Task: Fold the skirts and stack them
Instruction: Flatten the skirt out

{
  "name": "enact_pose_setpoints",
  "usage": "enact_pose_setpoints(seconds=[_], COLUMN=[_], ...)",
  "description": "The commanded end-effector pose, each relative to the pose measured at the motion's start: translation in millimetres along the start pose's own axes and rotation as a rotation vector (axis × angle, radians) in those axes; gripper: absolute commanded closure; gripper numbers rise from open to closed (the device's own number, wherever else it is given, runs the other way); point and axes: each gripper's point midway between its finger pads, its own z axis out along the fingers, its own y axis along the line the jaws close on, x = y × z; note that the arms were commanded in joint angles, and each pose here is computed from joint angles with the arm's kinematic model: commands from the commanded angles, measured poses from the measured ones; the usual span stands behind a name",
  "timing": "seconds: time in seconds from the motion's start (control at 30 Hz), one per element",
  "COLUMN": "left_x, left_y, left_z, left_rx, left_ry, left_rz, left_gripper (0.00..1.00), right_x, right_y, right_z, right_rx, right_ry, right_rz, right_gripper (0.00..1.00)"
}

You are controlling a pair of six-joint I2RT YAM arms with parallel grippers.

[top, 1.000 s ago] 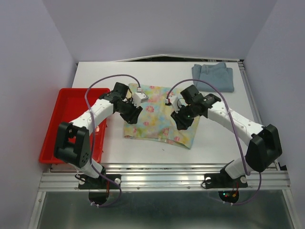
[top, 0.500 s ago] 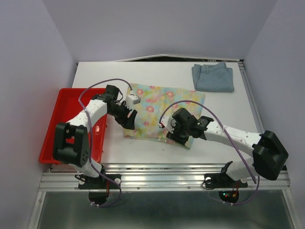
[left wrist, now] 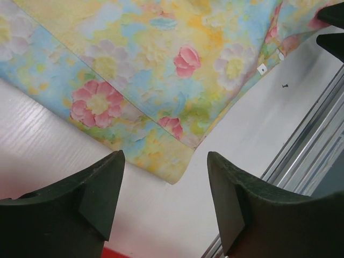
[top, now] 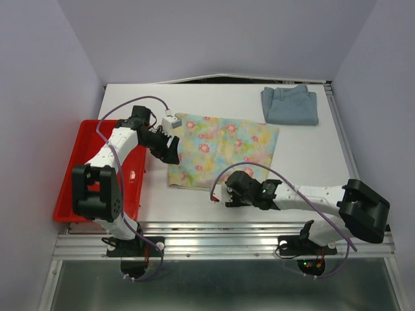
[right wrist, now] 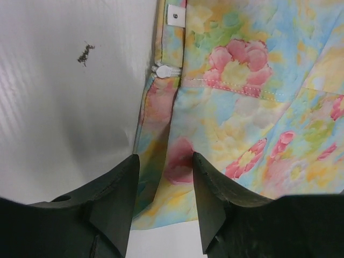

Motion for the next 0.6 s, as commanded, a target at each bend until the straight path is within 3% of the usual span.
enact_pose_setpoints(seconds=[0.0,0.13,0.23,0.37,0.4,0.57], left_x=[-10.1,-12.8,-15.0,-16.2,-15.6,-14.3], left_y=[-4.4,-2.6,-1.5,-0.9,-0.5,0.1], left_z=[-9.4,-9.0,-9.5,-9.9,-9.9,-12.4], left_rx=[0.014,0.011,0.008,0.005,0.005,0.018], left_ry=[-0.021,-0.025,-0.029,-0.032,-0.03,-0.036], left_rz=[-0.006,-0.011,-0.016,-0.013,-0.016,-0.037], left_gripper=[0.26,0.26,0.26,0.25,0.26,0.26], right_x=[-3.1,-2.7,-8.6,-19.4,-32.0,-56.5], right_y=[-32.0,-38.2,-48.3,-50.2,-51.8,-18.8], right_z=[-2.9,-2.5,-5.1,-9.2,-12.7,-24.9], right_rx=[0.181,0.237,0.286,0.261,0.241,-0.003], right_ry=[-0.007,-0.006,-0.02,-0.039,-0.077,-0.133], right_rz=[-0.093,-0.115,-0.091,-0.041,0.008,0.167], right_gripper=[0.51,0.55,0.66,0.9,0.99,0.99])
